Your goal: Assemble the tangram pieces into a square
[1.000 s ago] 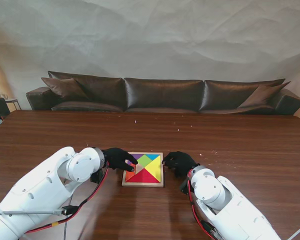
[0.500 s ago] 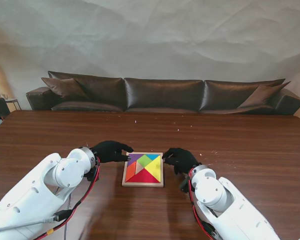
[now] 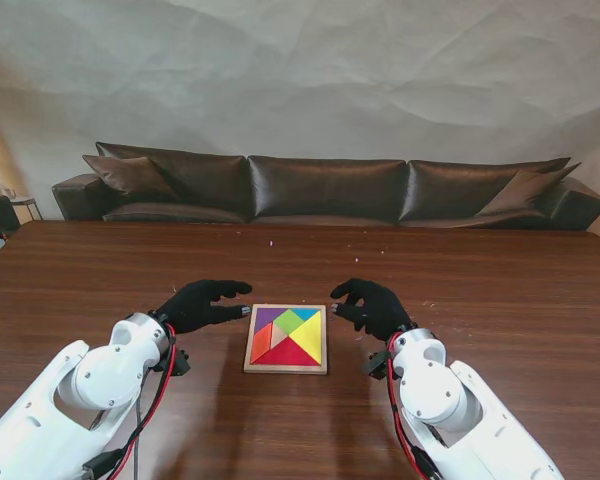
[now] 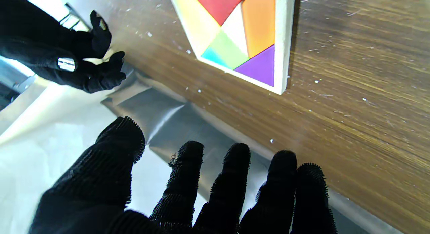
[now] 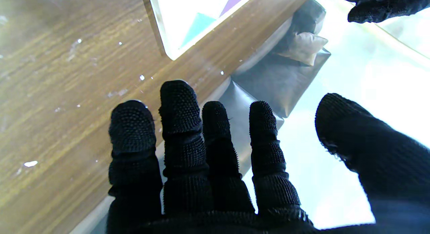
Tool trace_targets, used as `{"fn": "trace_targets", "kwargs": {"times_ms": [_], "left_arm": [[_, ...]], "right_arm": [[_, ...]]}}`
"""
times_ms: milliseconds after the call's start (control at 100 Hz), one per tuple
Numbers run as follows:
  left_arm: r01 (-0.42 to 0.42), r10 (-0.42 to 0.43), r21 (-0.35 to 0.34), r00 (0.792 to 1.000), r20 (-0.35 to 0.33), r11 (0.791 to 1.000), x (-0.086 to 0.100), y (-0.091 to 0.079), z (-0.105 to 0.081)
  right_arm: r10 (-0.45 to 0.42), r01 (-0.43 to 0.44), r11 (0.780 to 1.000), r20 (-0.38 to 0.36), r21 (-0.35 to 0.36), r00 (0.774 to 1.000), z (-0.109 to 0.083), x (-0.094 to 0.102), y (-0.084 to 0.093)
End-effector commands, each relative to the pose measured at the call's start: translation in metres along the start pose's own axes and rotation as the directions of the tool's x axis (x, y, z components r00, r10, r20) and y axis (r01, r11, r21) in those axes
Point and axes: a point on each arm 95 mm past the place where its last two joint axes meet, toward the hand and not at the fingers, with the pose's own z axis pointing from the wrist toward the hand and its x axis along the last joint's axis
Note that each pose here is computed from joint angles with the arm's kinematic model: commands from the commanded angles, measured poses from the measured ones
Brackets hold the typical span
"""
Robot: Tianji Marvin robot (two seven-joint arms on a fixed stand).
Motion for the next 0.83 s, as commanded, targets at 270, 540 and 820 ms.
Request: {"fn": "trace_targets", "kwargs": {"times_ms": [270,540,820], "left_arm": [[0.123,-0.12,0.093,0.992,-0.038,0.988,0.001,0.018,-0.015],[0.156,-0.15,0.141,0.987,-0.049,0.978,0.002,0.019,-0.024],[0.162,-0.157,0.159,0.987,-0.044,0.974,0.002,0.019,-0.027]], "right_arm": [[-0.046,0.044,0.999,-0.125,-0.02,0.991,-0.021,-0.001,0.013],[-0.079,0.065,0.995,-0.196,-0.074,0.978,-0.026,0.004,0.02],[-0.09,0.074,0.994,-0.208,-0.083,0.974,-0.029,0.005,0.022]]}}
